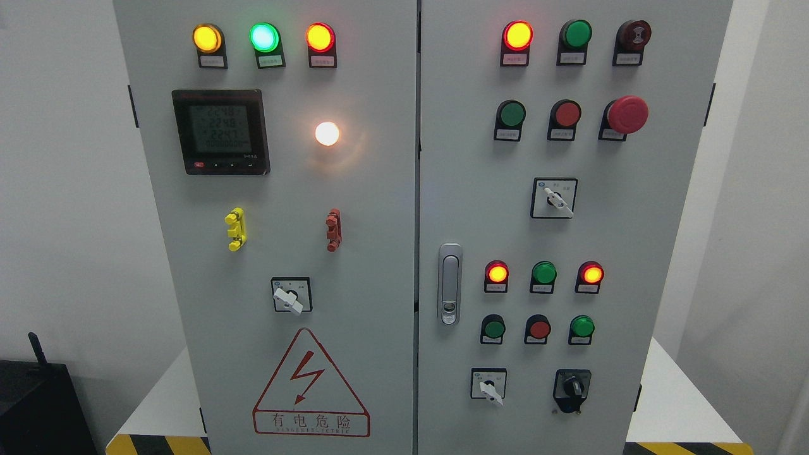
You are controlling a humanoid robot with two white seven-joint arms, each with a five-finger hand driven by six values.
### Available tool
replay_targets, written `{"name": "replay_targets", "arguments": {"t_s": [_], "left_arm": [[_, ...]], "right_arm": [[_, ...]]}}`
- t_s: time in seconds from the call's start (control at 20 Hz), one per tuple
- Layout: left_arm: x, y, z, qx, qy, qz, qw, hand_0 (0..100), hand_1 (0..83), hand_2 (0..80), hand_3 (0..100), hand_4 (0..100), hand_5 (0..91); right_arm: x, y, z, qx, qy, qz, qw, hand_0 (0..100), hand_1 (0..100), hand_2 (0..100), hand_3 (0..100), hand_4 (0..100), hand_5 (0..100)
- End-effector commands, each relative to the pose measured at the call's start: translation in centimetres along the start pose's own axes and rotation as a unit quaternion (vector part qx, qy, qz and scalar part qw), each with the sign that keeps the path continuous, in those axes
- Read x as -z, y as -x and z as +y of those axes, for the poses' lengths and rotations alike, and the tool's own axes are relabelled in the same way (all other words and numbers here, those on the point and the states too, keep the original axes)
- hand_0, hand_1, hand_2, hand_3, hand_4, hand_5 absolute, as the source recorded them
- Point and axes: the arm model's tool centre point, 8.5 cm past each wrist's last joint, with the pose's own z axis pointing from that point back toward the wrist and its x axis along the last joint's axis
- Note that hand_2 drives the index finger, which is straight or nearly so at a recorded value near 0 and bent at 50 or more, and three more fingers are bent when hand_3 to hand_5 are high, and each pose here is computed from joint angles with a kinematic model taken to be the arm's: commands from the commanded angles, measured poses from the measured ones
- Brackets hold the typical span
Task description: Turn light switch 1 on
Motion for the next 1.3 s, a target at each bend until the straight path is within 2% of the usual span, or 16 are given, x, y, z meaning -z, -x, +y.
{"name": "replay_targets", "arguments": {"t_s": [0.0,0.15,0.2,1.25], "left_arm": [[-1.1,4.8,-1.9,0.098,0.053,0.125,0.986,24,10.8,0.0,0,0,0.0],[-1.1,5.0,-2.5,0.158,0.067,0.152,0.973,24,9.6,0.0,0,0,0.0],[-1.0,4.7,-2.5,0.164,0.067,0.151,0.973,24,9.0,0.0,0,0,0.0],[-0.1,2.3,-2.4,0.164,0.059,0.126,0.977,16,5.6,0.0,0,0,0.0]], "right_arm": [[0.0,0.0,0.0,-0.001,-0.001,0.000,1.000,12,39,0,0,0,0],[0.0,0.0,0.0,-0.002,-0.001,0.000,1.000,12,39,0,0,0,0],[0.0,0.0,0.0,-0.002,-0.001,0.000,1.000,12,39,0,0,0,0],[0.0,0.0,0.0,-0.002,-0.001,0.000,1.000,12,39,0,0,0,0]]}}
